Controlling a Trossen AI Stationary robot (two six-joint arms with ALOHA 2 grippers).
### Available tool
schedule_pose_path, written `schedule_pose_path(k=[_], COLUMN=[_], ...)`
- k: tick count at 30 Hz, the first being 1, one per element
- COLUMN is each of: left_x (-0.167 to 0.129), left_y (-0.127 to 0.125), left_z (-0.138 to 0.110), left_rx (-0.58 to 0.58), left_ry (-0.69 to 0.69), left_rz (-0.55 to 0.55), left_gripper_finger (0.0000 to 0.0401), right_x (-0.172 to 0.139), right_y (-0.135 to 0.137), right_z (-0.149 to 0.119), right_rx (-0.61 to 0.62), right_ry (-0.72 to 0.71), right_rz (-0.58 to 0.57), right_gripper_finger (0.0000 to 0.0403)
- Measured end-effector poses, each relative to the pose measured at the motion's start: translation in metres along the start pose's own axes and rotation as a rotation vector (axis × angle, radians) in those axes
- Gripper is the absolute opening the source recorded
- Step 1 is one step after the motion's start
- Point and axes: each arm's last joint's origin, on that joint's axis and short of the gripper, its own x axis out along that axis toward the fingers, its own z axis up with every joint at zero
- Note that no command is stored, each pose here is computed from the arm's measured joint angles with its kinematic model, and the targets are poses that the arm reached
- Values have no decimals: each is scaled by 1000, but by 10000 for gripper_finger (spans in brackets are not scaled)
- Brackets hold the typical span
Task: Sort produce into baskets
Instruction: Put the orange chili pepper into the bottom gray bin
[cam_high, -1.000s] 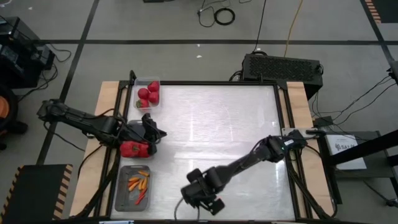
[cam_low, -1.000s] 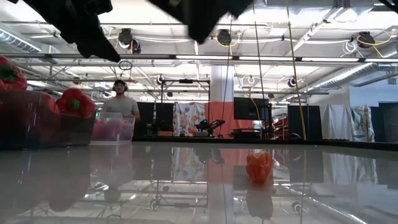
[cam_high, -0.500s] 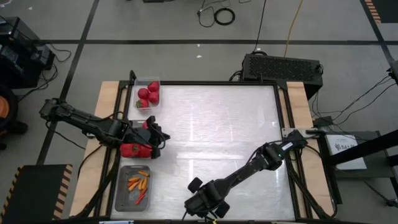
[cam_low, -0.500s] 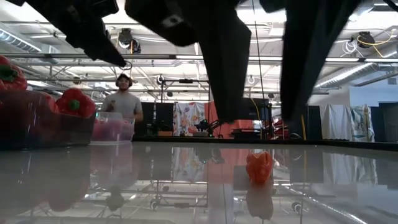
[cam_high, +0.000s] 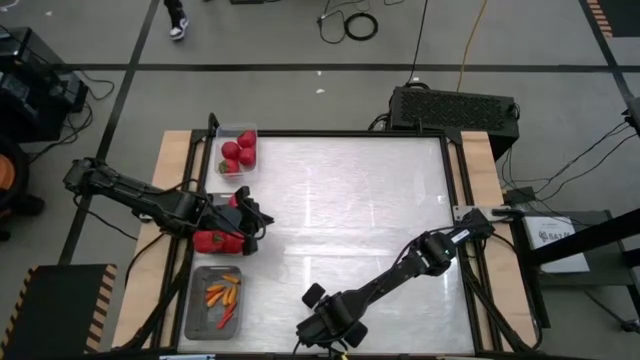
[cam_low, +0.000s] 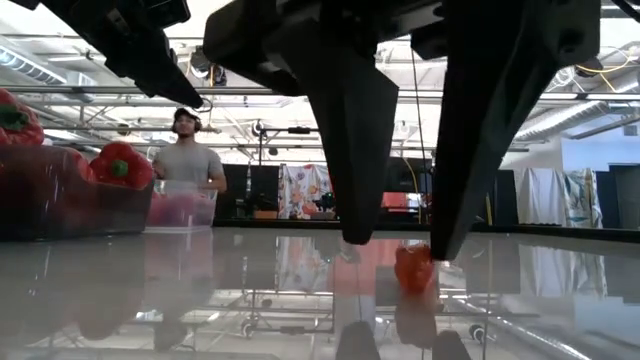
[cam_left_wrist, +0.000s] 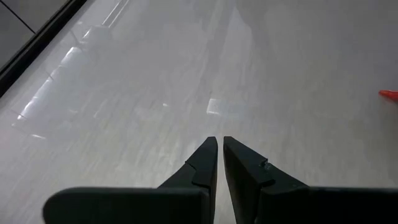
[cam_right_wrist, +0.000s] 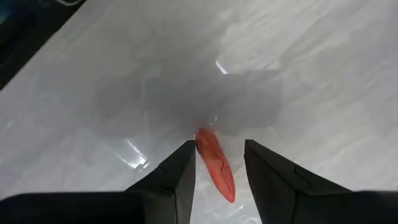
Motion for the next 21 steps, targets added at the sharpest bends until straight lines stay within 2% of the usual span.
schedule_pose_path(k=[9, 12, 17, 19, 21], left_x=[0, 0, 0, 0, 0], left_y=[0, 0, 0, 0, 0], left_z=[0, 0, 0, 0, 0], left_rx=[-2, -1, 0, 0, 0], left_ry=[-2, -2, 0, 0, 0], left_rz=[-1, 0, 0, 0, 0], left_gripper_finger=[35, 35, 35, 35, 35], right_x=[19, 20, 16, 13, 12], right_y=[2, 2, -1, -3, -8], right_z=[-2, -1, 0, 0, 3], right_rx=[9, 8, 11, 17, 23], right_ry=[61, 50, 22, 11, -21], right_rz=[28, 33, 14, 7, -24], right_gripper_finger=[123, 95, 20, 10, 17])
